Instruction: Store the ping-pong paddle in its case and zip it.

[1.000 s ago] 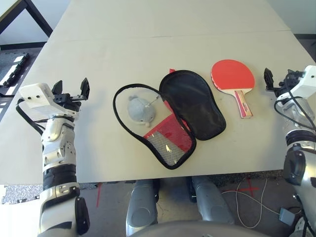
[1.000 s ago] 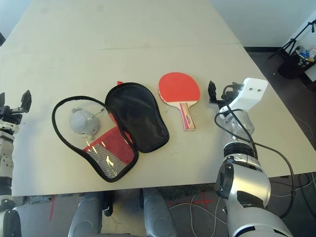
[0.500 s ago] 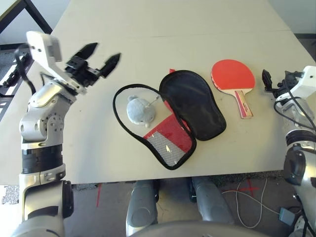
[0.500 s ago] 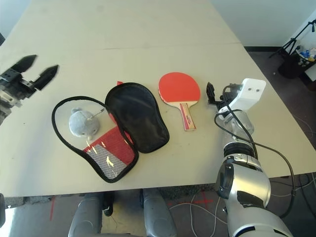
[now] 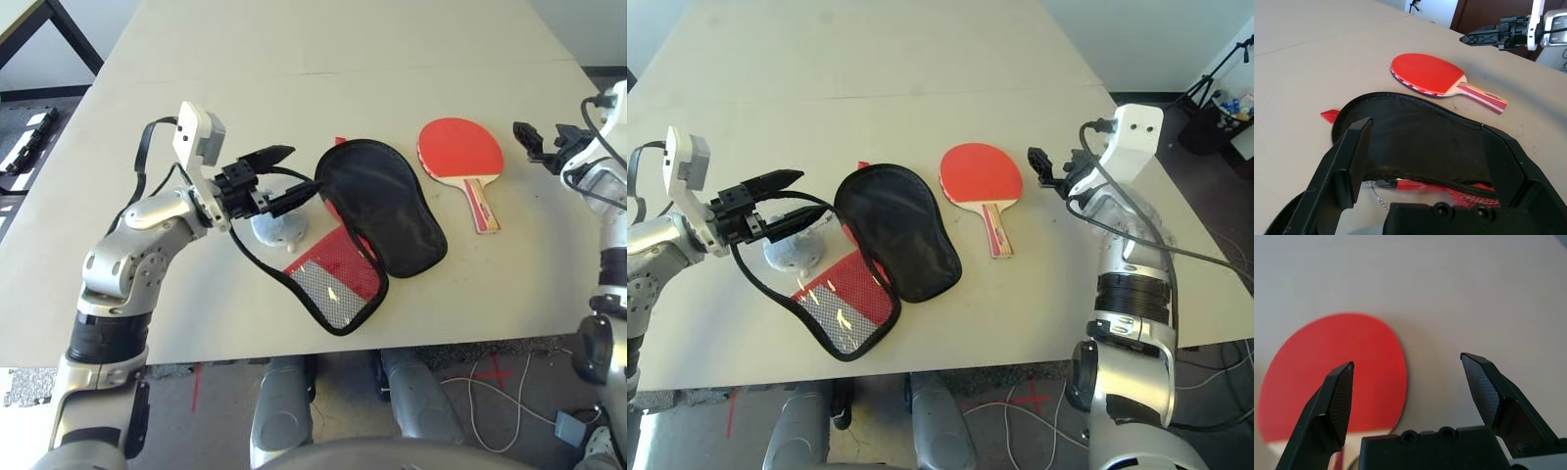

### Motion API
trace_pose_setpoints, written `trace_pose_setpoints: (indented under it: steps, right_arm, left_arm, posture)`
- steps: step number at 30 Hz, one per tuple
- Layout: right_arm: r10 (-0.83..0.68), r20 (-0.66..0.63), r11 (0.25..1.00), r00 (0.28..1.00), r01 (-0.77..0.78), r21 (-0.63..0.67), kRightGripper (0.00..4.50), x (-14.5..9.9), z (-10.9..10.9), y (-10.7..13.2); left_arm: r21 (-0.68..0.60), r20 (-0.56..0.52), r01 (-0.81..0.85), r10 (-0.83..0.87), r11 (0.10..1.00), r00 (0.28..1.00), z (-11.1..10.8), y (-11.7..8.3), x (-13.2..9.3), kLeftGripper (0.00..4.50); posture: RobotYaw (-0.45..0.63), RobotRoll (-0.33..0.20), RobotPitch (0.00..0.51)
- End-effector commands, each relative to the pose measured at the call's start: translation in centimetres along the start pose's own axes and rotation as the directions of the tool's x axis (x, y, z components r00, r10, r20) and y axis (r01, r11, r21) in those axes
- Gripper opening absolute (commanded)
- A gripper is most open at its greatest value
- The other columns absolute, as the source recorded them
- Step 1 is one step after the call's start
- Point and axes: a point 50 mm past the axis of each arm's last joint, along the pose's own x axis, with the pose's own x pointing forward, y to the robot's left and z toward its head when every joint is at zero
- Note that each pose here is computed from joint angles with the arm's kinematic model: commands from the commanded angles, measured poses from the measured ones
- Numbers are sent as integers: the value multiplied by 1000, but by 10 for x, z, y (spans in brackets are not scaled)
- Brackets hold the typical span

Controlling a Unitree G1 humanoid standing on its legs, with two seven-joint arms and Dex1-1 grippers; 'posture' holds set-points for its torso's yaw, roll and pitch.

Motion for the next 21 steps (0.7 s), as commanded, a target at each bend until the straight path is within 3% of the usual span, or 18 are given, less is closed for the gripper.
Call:
trace_pose_setpoints:
  steps: [1, 6, 21]
  right_arm:
    - [5, -192, 1000, 981, -8, -13, 4486, -11, -3, 20]
    - [5, -345, 1000, 939, -6, -3, 4486, -18, -6, 44]
    - [3, -485, 1000, 875, 9, 21, 4486, 1, -38, 69]
  left_arm:
    - [11, -26, 22, -22, 1000, 999, -7, -4, 4, 4500]
    - [21, -43, 37, -36, 999, 998, -11, -6, 6, 4500]
    - [42, -66, 63, -60, 997, 996, -15, -12, 10, 4500]
  posture:
    - [-101, 0, 217]
    - [-104, 0, 214]
    - [-75, 0, 198]
